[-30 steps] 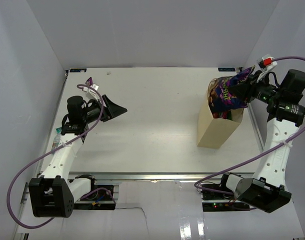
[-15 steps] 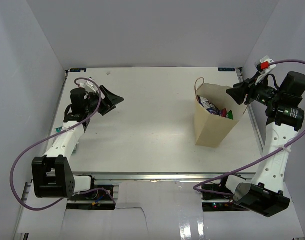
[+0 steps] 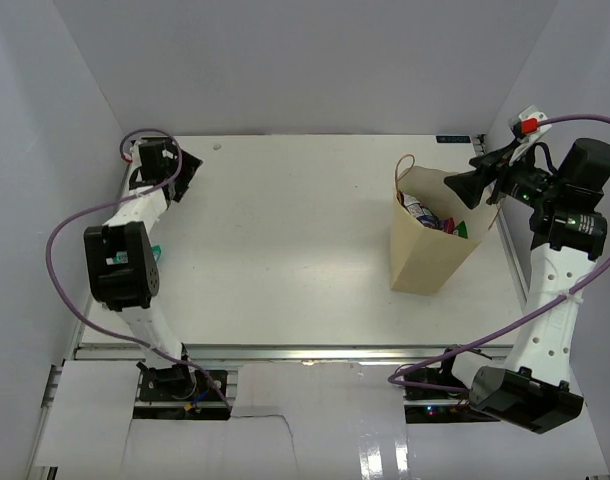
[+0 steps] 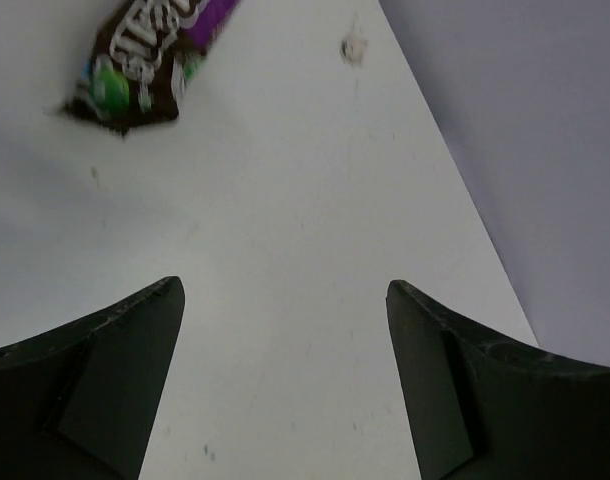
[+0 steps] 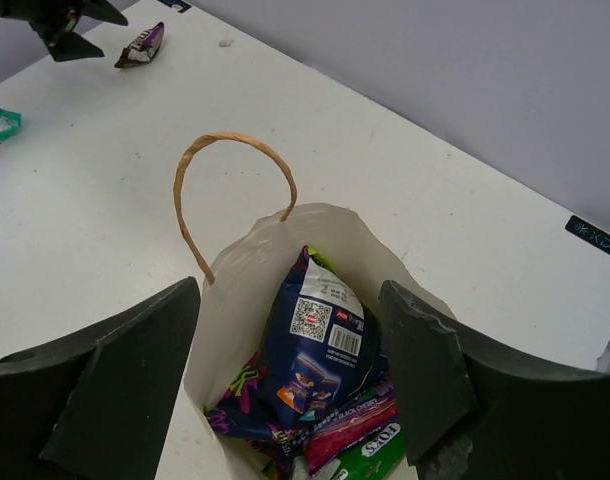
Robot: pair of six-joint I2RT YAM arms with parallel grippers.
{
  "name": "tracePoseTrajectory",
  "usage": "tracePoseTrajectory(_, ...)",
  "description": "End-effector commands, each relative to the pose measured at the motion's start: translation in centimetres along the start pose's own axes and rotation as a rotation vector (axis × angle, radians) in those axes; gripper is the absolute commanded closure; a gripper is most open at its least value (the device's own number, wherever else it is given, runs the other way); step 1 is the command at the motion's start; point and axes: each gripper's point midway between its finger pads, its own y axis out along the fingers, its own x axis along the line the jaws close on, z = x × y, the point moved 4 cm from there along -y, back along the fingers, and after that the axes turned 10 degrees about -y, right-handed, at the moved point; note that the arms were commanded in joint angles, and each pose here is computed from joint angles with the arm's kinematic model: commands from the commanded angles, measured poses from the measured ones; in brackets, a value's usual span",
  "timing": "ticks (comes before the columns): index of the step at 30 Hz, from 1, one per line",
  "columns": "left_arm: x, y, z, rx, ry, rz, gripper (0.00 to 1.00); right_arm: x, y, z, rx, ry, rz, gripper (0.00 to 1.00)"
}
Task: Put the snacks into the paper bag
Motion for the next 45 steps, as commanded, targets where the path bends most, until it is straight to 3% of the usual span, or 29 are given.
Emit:
tracePoseTrajectory(1, -1.1, 3.5, -5.2, -0.206, 0.181, -0.088, 0.07, -0.9, 0.7, -1.8, -0.040, -0.031, 0.024, 0.21)
tracePoseTrajectory(2, 0.5, 5.9, -5.2, -0.208, 0.232, -0.149, 0.07, -1.1, 1.1, -1.7, -0.041, -0.027, 0.024, 0.21)
tracePoseTrajectory(8, -0.7, 10.2, -8.1, -0.302, 0.619, -0.174, 0.08, -1.5, 2.5, -1.5, -0.024, -0.013, 0.015, 0.18)
tracePoseTrajectory(9, 1.1, 11.9, -7.6, -0.276, 0.657, -0.223, 0.08, -1.7, 2.7, -1.5, -0.020, -0.013, 0.022, 0.18)
tracePoseTrajectory(10, 0.0, 12.3, -8.3, -0.295, 0.676, -0.218, 0.11, -1.9, 2.8, -1.7, -0.020, -0.019, 0.026, 0.17)
tracePoseTrajectory(12, 1.1, 13.4, -8.2, -0.275, 0.711, -0.262, 0.18, -2.3, 3.0, -1.7, -0.011, -0.016, 0.032, 0.17)
tracePoseTrajectory(16, 2.7, 15.1, -7.7, -0.255, 0.749, -0.294, 0.49, -2.7, 3.1, -1.9, -0.004, -0.029, 0.032, 0.17)
tracePoseTrajectory(21, 4.8, 15.4, -6.8, -0.215, 0.776, -0.337, 0.60, -2.5, 3.2, -2.0, -0.006, -0.031, 0.020, 0.17)
tracePoseTrajectory(25, 5.0, 14.9, -5.5, -0.149, 0.745, -0.304, 0.84, -1.8, 3.1, -2.6, -0.023, -0.045, -0.004, 0.17)
tracePoseTrajectory(26, 4.0, 14.2, -5.7, -0.150, 0.730, -0.274, 0.94, -1.4, 3.1, -2.9, -0.033, -0.054, -0.019, 0.17)
tracePoseTrajectory(28, 2.3, 13.3, -4.8, -0.106, 0.680, -0.188, 1.00, -0.6, 3.0, -3.6, -0.049, -0.075, -0.053, 0.17)
tracePoseTrajectory(30, -0.8, 11.1, -4.3, -0.071, 0.649, -0.063, 1.00, 0.7, 3.3, -4.3, -0.075, -0.103, -0.118, 0.17)
tracePoseTrajectory(31, -2.9, 10.0, -2.8, 0.012, 0.616, 0.068, 1.00, 1.4, 3.4, -4.5, -0.079, -0.103, -0.149, 0.18)
tracePoseTrajectory(32, -6.2, 7.0, -2.9, 0.014, 0.607, 0.187, 1.00, 2.2, 3.8, -4.7, -0.085, -0.112, -0.186, 0.18)
tracePoseTrajectory(34, -6.8, 4.5, -0.2, 0.101, 0.584, 0.353, 1.00, 3.3, 4.3, -5.2, -0.097, -0.127, -0.232, 0.18)
tracePoseTrajectory(36, -9.7, -1.1, 2.2, 0.236, 0.558, 0.601, 1.00, 5.1, 5.3, -5.6, -0.109, -0.146, -0.295, 0.18)
tracePoseTrajectory(37, -8.3, -2.0, 3.9, 0.305, 0.539, 0.649, 1.00, 5.5, 5.9, -5.8, -0.109, -0.148, -0.314, 0.18)
tracePoseTrajectory(38, -8.4, -4.2, 5.6, 0.436, 0.485, 0.724, 1.00, 7.2, 6.8, -6.2, -0.117, -0.154, -0.372, 0.18)
tracePoseTrajectory(40, -9.2, -8.0, 7.8, 0.560, 0.475, 0.869, 0.99, 8.2, 8.2, -6.4, -0.105, -0.144, -0.407, 0.17)
tracePoseTrajectory(42, -8.6, -12.0, 12.5, 0.766, 0.456, 0.938, 0.99, 10.8, 10.3, -6.6, -0.094, -0.126, -0.477, 0.17)
tracePoseTrajectory(45, -8.2, -16.2, 16.9, 0.887, 0.504, 1.008, 0.99, 13.6, 13.3, -6.6, -0.059, -0.058, -0.517, 0.15)
